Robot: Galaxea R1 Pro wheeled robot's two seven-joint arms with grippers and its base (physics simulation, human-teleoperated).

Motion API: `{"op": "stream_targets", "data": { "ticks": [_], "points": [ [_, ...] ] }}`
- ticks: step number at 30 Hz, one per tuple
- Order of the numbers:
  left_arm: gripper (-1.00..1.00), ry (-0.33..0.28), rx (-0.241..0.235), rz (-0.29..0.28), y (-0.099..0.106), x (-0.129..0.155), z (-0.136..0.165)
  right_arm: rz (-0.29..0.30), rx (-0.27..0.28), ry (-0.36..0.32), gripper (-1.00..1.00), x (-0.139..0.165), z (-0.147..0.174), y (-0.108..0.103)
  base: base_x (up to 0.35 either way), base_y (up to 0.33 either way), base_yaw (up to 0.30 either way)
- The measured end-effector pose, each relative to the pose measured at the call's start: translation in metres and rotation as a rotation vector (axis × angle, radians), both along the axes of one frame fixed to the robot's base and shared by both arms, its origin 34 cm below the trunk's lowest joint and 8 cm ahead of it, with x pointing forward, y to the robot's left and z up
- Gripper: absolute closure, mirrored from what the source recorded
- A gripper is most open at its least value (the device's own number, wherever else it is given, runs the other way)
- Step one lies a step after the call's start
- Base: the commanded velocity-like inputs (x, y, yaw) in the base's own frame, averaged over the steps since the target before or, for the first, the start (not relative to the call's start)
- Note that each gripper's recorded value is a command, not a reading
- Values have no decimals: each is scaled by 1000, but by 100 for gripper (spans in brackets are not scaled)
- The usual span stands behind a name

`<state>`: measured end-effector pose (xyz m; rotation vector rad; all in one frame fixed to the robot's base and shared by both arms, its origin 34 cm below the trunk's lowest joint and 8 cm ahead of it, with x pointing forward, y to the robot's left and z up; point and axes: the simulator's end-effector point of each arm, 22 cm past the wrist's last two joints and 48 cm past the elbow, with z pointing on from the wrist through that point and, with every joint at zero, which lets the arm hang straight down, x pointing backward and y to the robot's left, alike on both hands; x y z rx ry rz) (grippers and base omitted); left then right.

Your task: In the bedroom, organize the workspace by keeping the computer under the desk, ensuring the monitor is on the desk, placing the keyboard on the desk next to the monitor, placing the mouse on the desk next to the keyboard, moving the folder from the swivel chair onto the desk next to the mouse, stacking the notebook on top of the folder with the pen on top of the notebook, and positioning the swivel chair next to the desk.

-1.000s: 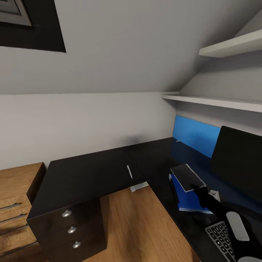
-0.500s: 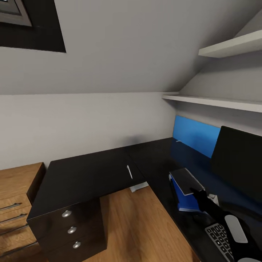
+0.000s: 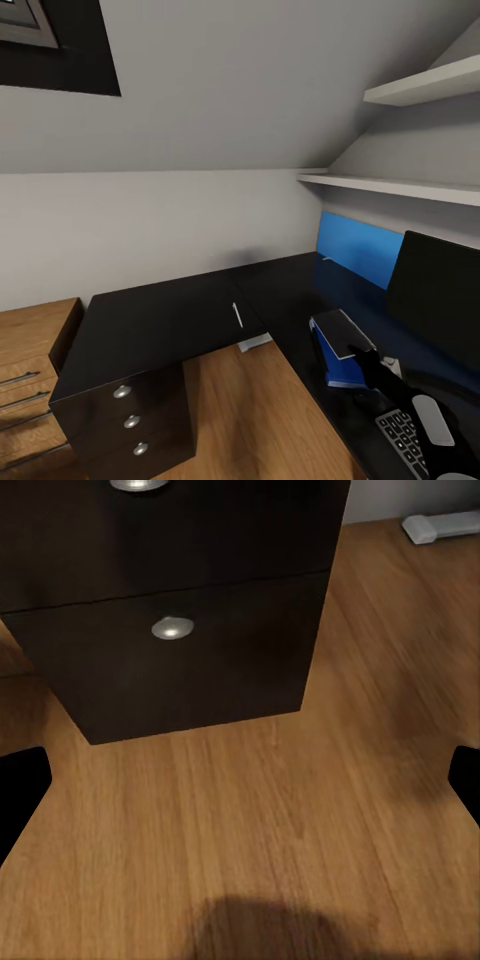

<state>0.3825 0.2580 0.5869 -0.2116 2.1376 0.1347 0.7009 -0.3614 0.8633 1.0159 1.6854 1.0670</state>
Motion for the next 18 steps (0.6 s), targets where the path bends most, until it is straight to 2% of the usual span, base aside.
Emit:
{"op": "stream_targets", "data": {
  "ticks": [6,18],
  "points": [
    [-100,1,0,0,0,0,0,-7,4,0,100,0,0,-2,0,0,-48],
    [-100,0,0,0,0,0,0,-8,7,0,100,0,0,-2,0,0,-196]
  ]
}}
